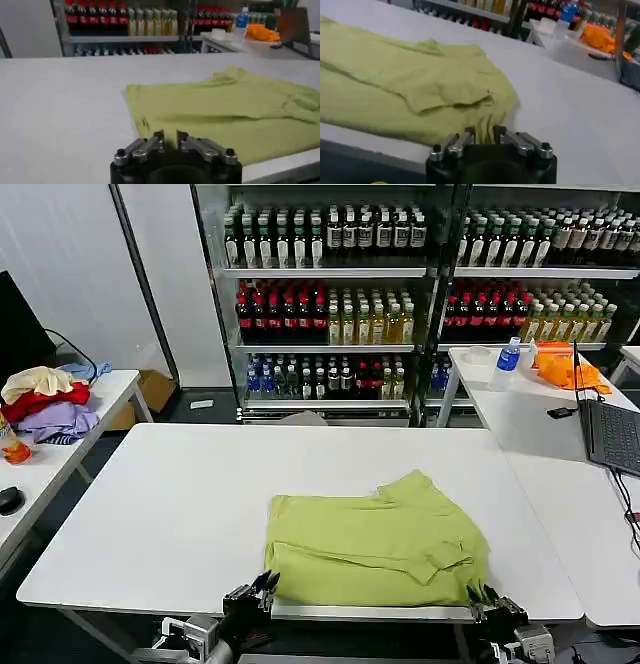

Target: Fold and organize the clothes.

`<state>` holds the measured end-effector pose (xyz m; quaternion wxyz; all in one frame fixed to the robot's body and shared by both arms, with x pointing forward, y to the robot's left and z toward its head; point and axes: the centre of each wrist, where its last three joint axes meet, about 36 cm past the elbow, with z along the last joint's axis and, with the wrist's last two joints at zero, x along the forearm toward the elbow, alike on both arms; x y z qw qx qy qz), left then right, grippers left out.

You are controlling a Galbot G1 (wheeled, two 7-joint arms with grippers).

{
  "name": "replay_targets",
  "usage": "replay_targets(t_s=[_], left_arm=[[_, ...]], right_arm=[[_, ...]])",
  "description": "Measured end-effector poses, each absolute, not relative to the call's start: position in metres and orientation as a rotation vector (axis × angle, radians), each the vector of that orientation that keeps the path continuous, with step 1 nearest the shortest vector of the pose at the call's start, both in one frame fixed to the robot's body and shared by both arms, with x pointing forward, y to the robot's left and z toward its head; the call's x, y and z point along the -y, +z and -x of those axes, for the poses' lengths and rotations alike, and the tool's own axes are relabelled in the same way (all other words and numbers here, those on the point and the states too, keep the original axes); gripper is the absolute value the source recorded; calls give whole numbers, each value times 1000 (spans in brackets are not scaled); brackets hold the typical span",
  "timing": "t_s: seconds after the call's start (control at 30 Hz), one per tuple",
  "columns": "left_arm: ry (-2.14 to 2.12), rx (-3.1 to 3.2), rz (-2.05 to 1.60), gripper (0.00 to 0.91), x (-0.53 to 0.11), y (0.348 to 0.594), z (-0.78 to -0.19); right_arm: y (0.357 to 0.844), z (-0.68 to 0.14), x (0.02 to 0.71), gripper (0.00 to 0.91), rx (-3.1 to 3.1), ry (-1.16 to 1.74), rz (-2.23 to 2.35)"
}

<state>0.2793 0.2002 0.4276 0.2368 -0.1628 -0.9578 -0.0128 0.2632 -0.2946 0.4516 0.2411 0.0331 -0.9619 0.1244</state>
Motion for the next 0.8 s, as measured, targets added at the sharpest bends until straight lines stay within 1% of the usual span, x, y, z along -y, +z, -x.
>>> replay_targets(t_s=[0.13, 0.3, 0.5, 0.8], left_arm=[[-41, 2663, 440, 907, -204, 440, -283], [-32, 2702, 419, 907, -210, 449, -295], [3, 2708, 376, 907, -214, 445, -324], [51, 2687, 325, 907, -205, 432, -391]], right_arm=[[460, -272, 296, 907, 2675, 331, -94], [464, -299, 300, 907, 2714, 313, -87], [456, -353, 300, 907, 2729, 236, -78], [441, -448, 291, 907, 2713, 172, -96]])
